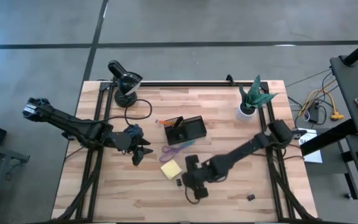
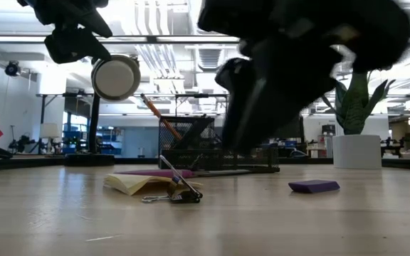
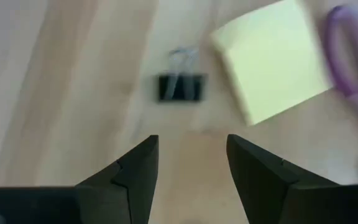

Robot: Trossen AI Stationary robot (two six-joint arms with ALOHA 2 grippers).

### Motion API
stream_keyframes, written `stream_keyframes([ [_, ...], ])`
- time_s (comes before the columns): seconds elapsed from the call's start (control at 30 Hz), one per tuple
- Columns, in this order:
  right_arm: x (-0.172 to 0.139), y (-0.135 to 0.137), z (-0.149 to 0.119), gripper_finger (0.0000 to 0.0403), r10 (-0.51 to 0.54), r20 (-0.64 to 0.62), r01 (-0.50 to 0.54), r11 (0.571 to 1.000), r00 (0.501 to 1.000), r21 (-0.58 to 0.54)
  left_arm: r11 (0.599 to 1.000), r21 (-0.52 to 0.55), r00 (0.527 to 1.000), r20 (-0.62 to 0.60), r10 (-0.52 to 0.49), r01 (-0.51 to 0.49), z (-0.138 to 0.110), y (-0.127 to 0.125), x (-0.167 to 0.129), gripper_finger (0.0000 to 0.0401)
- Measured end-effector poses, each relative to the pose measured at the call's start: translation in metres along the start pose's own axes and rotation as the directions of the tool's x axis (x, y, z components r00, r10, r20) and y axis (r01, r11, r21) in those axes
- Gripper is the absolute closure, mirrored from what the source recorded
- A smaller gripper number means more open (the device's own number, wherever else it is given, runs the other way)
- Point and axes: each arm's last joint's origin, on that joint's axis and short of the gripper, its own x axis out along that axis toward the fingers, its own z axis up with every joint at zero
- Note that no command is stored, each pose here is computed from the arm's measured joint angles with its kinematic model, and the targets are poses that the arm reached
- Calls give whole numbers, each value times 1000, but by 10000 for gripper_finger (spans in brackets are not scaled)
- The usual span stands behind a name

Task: Pick and place office supplies into organizer
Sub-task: Put the left black binder clip into the black desk organizer

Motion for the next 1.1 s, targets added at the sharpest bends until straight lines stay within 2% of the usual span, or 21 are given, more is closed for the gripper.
stream_keyframes([
  [0.23, 3, 14, -3, 220, 10, 4, -11, 987, 1000, 162, 1000, 0, 1000, 1, -1, 1, 0, 0, 0, 221],
  [0.33, 3, 15, -1, 220, 12, 15, -15, 985, 1000, 175, 1000, 0, 1000, 2, -1, 1, 0, 0, 0, 221],
  [0.47, 2, 17, 4, 220, 25, 67, -31, 995, 997, 99, 1000, 0, 1000, 1, -1, 1, 0, 0, 0, 221],
  [0.63, 1, 21, 9, 220, 61, 125, -51, 995, 990, -84, 1000, 0, 1000, 2, -2, 2, 0, 0, 0, 221],
  [0.73, 5, 22, 11, 220, 71, 144, -55, 992, 987, -111, 1000, -1, 1000, 2, -3, 3, 0, 0, 0, 221],
  [0.9, 24, 23, 3, 220, 49, 96, -49, 999, 994, -2, 1000, -1, 1000, 4, -4, 4, 0, 0, 0, 221],
  [1.1, 21, 22, 14, 220, -2, 141, -11, 996, 990, 93, 1000, -1, 1000, 4, -5, 5, 0, -1, 0, 221],
])
